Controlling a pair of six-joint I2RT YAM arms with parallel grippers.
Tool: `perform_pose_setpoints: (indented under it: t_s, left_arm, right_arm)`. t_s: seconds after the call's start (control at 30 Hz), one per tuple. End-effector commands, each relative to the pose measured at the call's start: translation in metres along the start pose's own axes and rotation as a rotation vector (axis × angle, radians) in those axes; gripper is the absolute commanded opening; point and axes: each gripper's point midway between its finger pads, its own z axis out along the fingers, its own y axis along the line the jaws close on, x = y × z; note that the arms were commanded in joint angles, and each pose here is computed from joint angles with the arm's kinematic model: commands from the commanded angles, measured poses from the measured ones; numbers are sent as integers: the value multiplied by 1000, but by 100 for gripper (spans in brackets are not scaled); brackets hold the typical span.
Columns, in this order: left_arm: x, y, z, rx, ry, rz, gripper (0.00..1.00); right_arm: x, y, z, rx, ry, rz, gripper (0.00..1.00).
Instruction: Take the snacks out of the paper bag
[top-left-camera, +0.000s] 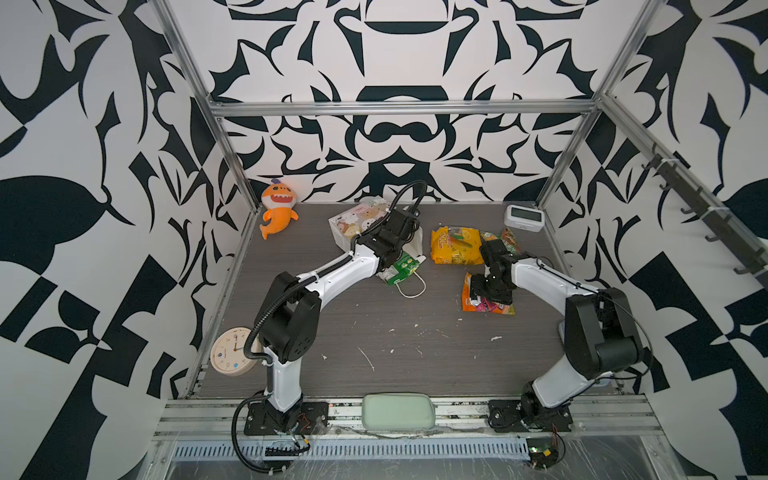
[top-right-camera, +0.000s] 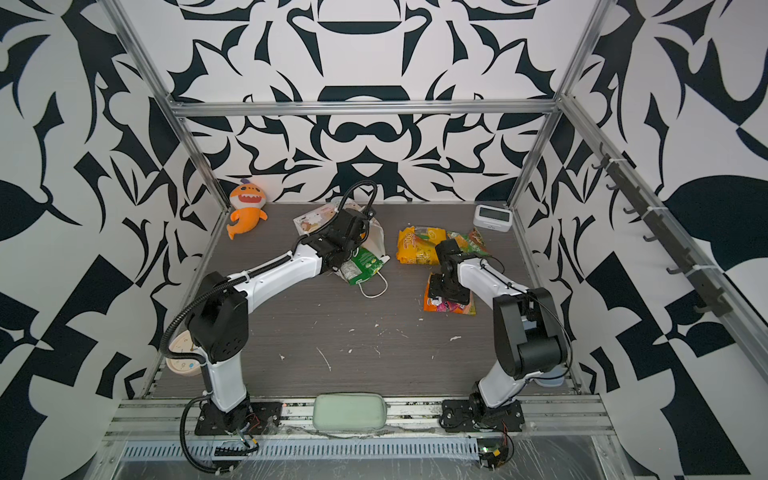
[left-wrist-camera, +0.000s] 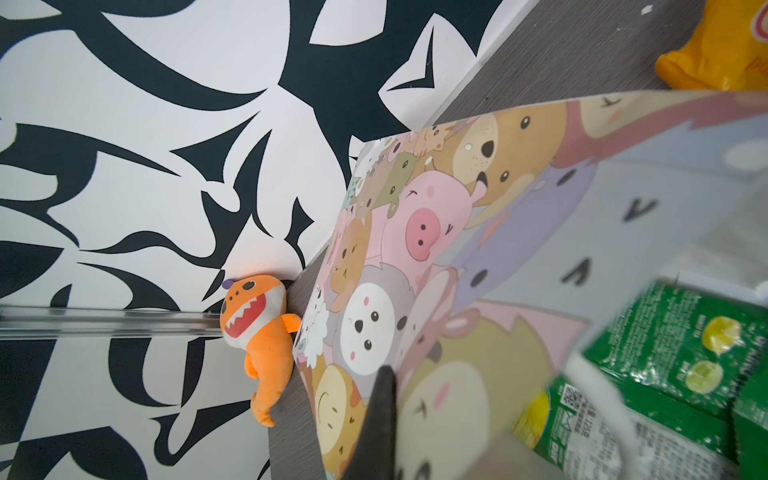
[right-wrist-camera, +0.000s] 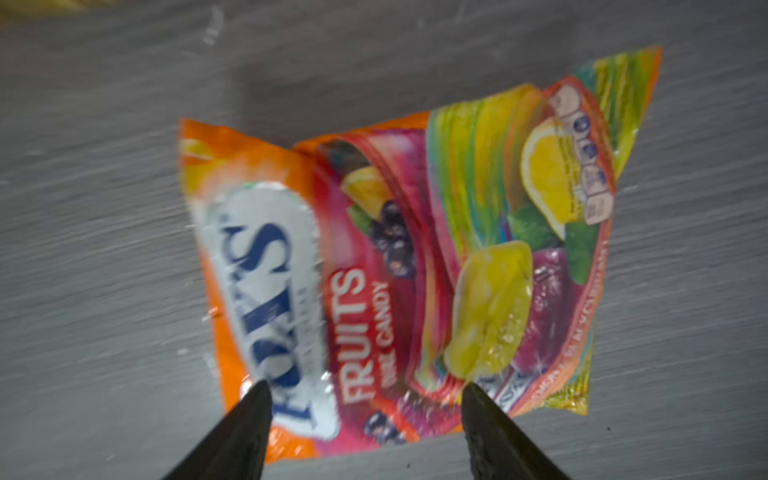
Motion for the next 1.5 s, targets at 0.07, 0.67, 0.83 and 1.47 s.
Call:
perform_pose_setpoints:
  t_s: [0.07,0.67,0.83,1.47]
  left_arm:
    - [-26,25,-18,-44,-78,-75,4]
    - [-22,30,-23,-57,-81,-66,5]
    - [-21,31,-24,-61,-78,-62,5]
    - [-20,28,-27,-60,-78,-60,5]
  right_arm:
    - [-14,-13,7,112,-37,42,70]
    - [-20,-68,12,235,39,-117,66]
    - [-30,-84,3,311,27,-136,58]
    - [-64,-80,4,199,-42,49,61]
